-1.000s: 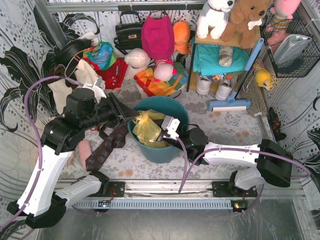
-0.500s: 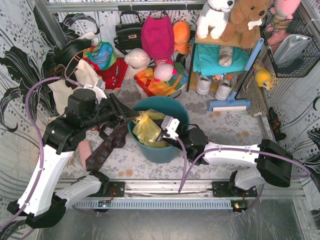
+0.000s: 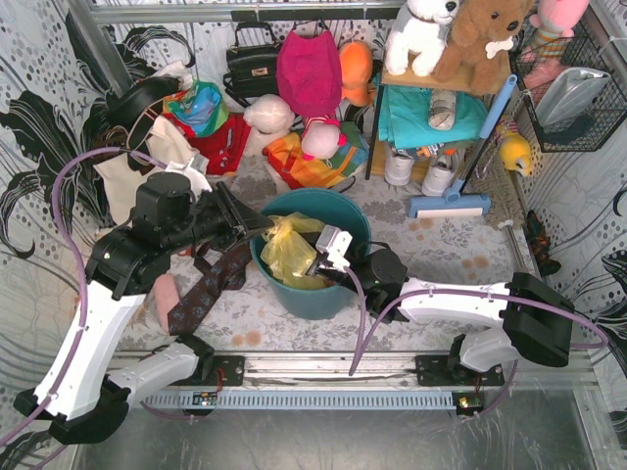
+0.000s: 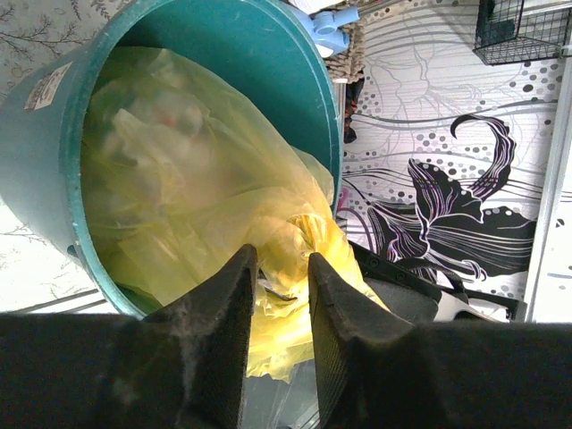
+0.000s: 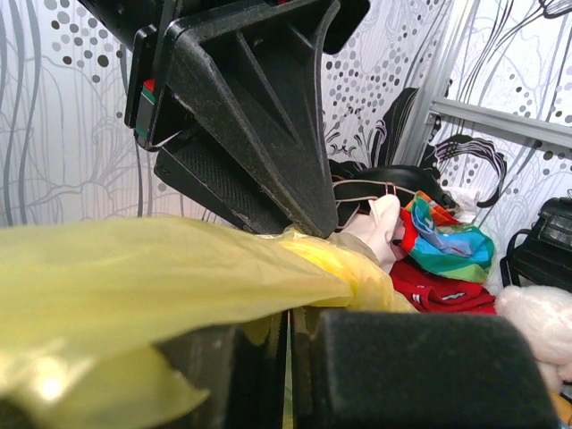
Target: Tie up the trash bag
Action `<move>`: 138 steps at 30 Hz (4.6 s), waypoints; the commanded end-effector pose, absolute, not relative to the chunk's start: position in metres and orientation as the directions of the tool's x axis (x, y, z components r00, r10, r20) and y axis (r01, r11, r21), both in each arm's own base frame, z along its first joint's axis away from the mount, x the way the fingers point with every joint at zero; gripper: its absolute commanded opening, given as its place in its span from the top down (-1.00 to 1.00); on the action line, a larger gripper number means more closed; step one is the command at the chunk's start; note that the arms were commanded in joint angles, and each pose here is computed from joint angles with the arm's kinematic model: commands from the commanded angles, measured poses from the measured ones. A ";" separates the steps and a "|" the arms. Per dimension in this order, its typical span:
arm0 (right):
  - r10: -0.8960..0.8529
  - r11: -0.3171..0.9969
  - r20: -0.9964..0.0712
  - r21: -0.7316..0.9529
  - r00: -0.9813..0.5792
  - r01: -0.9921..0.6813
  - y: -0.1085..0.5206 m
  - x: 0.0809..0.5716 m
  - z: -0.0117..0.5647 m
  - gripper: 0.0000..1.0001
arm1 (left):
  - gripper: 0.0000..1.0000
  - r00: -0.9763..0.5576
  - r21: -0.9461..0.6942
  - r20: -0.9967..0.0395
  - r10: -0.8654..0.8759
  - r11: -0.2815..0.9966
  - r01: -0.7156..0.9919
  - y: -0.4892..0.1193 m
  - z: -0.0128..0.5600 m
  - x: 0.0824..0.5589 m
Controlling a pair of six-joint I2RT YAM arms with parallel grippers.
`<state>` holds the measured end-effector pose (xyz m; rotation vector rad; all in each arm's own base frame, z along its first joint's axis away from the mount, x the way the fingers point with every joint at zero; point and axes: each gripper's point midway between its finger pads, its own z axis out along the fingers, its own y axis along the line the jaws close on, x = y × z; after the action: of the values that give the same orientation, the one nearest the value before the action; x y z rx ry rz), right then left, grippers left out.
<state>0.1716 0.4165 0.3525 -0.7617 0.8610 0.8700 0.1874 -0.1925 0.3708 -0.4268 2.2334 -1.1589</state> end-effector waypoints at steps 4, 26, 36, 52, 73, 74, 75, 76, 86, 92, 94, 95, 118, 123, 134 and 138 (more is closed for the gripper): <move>0.361 0.411 -0.855 -0.212 0.372 -0.887 0.423 0.165 0.369 1.00 | 0.37 -0.804 -0.838 -0.367 -0.468 0.541 0.067 -0.214 0.385 0.189; 0.302 0.403 -0.877 -0.238 0.374 -0.884 0.433 0.169 0.361 1.00 | 0.47 -0.773 -0.776 -0.468 -0.428 0.618 0.128 -0.212 0.396 0.194; 0.272 0.395 -0.884 -0.258 0.380 -0.882 0.437 0.169 0.355 1.00 | 0.70 -0.757 -0.737 -0.499 -0.423 0.666 0.114 -0.208 0.391 0.200; 0.246 0.421 -0.884 -0.272 0.398 -0.865 0.421 0.169 0.359 0.40 | 1.00 -0.680 -0.728 -0.547 -0.489 0.679 0.097 -0.190 0.398 0.204; 0.433 0.420 -0.808 -0.212 0.400 -0.882 0.420 0.161 0.385 1.00 | 0.43 -0.663 -0.687 -0.546 -0.512 0.727 0.004 -0.174 0.375 0.206; 0.441 0.418 -0.804 -0.210 0.399 -0.884 0.420 0.160 0.385 1.00 | 0.41 -0.659 -0.683 -0.548 -0.515 0.731 -0.003 -0.172 0.374 0.207; 0.449 0.416 -0.799 -0.210 0.400 -0.885 0.419 0.159 0.386 1.00 | 0.40 -0.656 -0.678 -0.550 -0.517 0.735 -0.009 -0.170 0.373 0.207; 0.458 0.413 -0.795 -0.206 0.398 -0.887 0.419 0.158 0.387 1.00 | 0.38 -0.656 -0.676 -0.550 -0.517 0.737 -0.014 -0.169 0.372 0.207; 0.498 0.453 -0.762 -0.179 0.414 -0.873 0.414 0.164 0.388 1.00 | 0.59 -0.693 -0.677 -0.497 -0.521 0.733 -0.066 -0.170 0.347 0.200; 0.469 0.565 -0.754 -0.145 0.460 -0.812 0.411 0.187 0.384 1.00 | 0.80 -0.689 -0.706 -0.479 -0.543 0.706 -0.066 -0.169 0.351 0.193; 0.462 0.592 -0.750 -0.137 0.473 -0.794 0.412 0.192 0.384 1.00 | 0.92 -0.685 -0.708 -0.482 -0.547 0.704 -0.064 -0.168 0.352 0.192; 0.460 0.602 -0.750 -0.130 0.475 -0.788 0.412 0.196 0.383 1.00 | 0.96 -0.685 -0.711 -0.482 -0.547 0.701 -0.060 -0.168 0.353 0.191; 0.332 0.604 -0.824 -0.188 0.459 -0.775 0.438 0.207 0.359 1.00 | 1.00 -0.685 -0.711 -0.578 -0.444 0.685 0.156 -0.178 0.381 0.179; 0.324 0.597 -0.823 -0.205 0.467 -0.776 0.435 0.204 0.360 1.00 | 0.94 -0.578 -0.652 -0.693 -0.431 0.717 0.246 -0.163 0.411 0.182; 0.340 0.560 -0.818 -0.220 0.463 -0.799 0.440 0.197 0.362 1.00 | 0.56 -0.470 -0.585 -0.759 -0.451 0.789 0.188 -0.149 0.412 0.212; 0.342 0.556 -0.818 -0.221 0.462 -0.801 0.441 0.196 0.361 1.00 | 0.40 -0.499 -0.598 -0.748 -0.437 0.770 0.223 -0.165 0.408 0.220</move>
<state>0.2026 0.4378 0.3659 -0.6233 0.8059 0.7578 0.2032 -0.1527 0.4035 -0.1960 1.9767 -0.7940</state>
